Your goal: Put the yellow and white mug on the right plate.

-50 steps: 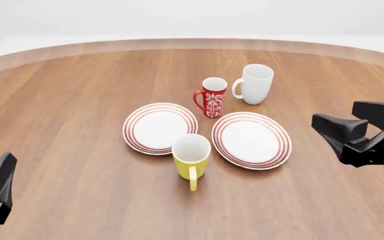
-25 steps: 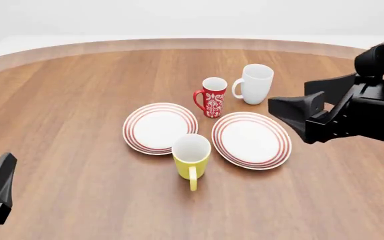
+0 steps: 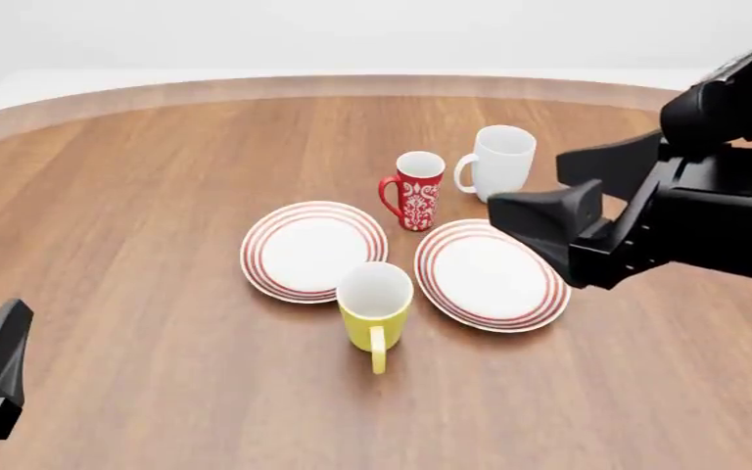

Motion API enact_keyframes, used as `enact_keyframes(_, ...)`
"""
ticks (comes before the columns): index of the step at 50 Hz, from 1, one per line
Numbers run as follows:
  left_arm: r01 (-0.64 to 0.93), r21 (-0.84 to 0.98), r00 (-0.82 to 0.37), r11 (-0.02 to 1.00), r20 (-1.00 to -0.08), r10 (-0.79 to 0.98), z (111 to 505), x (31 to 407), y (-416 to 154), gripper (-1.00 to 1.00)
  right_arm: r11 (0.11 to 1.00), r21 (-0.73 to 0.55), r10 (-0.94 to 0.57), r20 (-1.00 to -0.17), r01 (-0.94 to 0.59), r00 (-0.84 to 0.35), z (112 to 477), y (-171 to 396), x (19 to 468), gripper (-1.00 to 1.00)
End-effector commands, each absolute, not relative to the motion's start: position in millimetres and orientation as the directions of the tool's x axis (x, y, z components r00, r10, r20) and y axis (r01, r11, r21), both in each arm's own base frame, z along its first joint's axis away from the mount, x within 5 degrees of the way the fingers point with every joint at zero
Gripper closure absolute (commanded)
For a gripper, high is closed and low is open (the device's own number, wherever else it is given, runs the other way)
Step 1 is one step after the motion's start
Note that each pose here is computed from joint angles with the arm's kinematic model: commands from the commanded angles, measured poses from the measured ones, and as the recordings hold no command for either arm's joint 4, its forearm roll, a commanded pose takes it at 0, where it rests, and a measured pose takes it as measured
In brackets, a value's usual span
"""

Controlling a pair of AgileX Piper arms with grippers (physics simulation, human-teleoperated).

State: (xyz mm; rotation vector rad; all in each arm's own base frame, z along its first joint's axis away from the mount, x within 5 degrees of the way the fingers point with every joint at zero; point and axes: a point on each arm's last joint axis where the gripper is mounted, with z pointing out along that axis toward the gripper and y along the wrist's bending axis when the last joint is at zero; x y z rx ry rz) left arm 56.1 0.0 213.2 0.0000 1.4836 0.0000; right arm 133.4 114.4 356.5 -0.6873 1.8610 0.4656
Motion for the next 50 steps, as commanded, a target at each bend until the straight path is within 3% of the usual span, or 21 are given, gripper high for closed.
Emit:
enact_keyframes(1,0.000,0.000,0.087,1.000,-0.996,0.000,213.2,56.1,0.0,-1.00,0.753,0.025,-0.230,-0.926,-0.657,-0.299,363.0,119.0,133.5,-1.00)
enact_keyframes(32,0.000,0.000,0.087,1.000,-0.996,0.000,213.2,56.1,0.0,-1.00,0.788,0.102,-0.257,-0.842,-0.608,-0.475,363.3,161.7,183.9,-1.00)
enact_keyframes(50,0.000,0.000,0.087,1.000,-0.996,0.000,213.2,56.1,0.0,-1.00,0.798,0.175,-0.249,-0.776,-0.577,-0.579,327.6,188.2,197.5,-1.00)
